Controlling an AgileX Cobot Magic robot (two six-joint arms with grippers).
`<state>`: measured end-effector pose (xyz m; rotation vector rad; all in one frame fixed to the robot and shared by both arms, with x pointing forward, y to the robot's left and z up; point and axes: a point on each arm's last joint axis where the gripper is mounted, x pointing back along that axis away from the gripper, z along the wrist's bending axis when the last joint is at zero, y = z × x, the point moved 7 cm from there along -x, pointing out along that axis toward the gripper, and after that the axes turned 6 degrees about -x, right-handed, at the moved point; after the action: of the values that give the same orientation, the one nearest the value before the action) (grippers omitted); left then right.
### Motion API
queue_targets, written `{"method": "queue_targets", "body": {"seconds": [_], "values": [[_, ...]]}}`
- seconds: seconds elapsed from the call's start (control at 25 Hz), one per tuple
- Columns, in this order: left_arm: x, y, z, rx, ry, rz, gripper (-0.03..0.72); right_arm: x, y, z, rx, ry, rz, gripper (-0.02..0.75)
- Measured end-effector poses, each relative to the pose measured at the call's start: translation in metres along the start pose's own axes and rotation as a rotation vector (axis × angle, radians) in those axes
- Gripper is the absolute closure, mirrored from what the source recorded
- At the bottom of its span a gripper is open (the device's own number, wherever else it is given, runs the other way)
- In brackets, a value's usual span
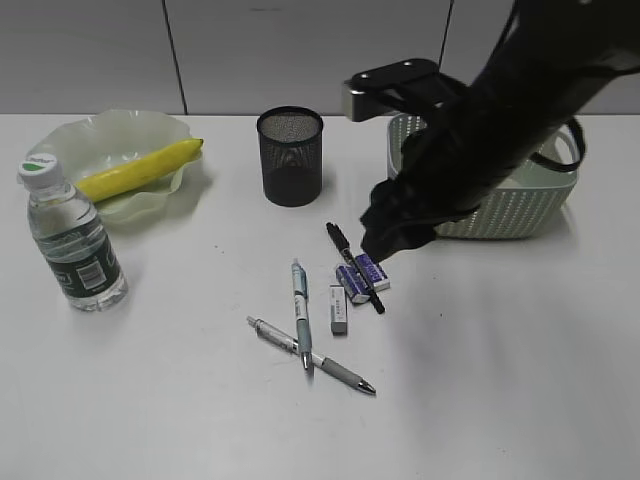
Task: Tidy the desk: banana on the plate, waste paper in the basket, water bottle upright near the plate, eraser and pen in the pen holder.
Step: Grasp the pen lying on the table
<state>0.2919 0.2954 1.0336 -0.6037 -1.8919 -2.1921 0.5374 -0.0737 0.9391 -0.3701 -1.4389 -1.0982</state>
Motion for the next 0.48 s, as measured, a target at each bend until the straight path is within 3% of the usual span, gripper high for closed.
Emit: {"method": "queue_targets", "body": {"seconds": [0.28,0.48], "values": [[0.0,0.0,0.0,0.0,0.0,0.0,0.253,-0.041,0.032,0.032,-0.19,0.033,0.083,0.344],[0.0,0.0,0.0,0.0,0.0,0.0,0.253,-0.071,0.042,0.034,-0.319,0.005,0.224,0.344]]}}
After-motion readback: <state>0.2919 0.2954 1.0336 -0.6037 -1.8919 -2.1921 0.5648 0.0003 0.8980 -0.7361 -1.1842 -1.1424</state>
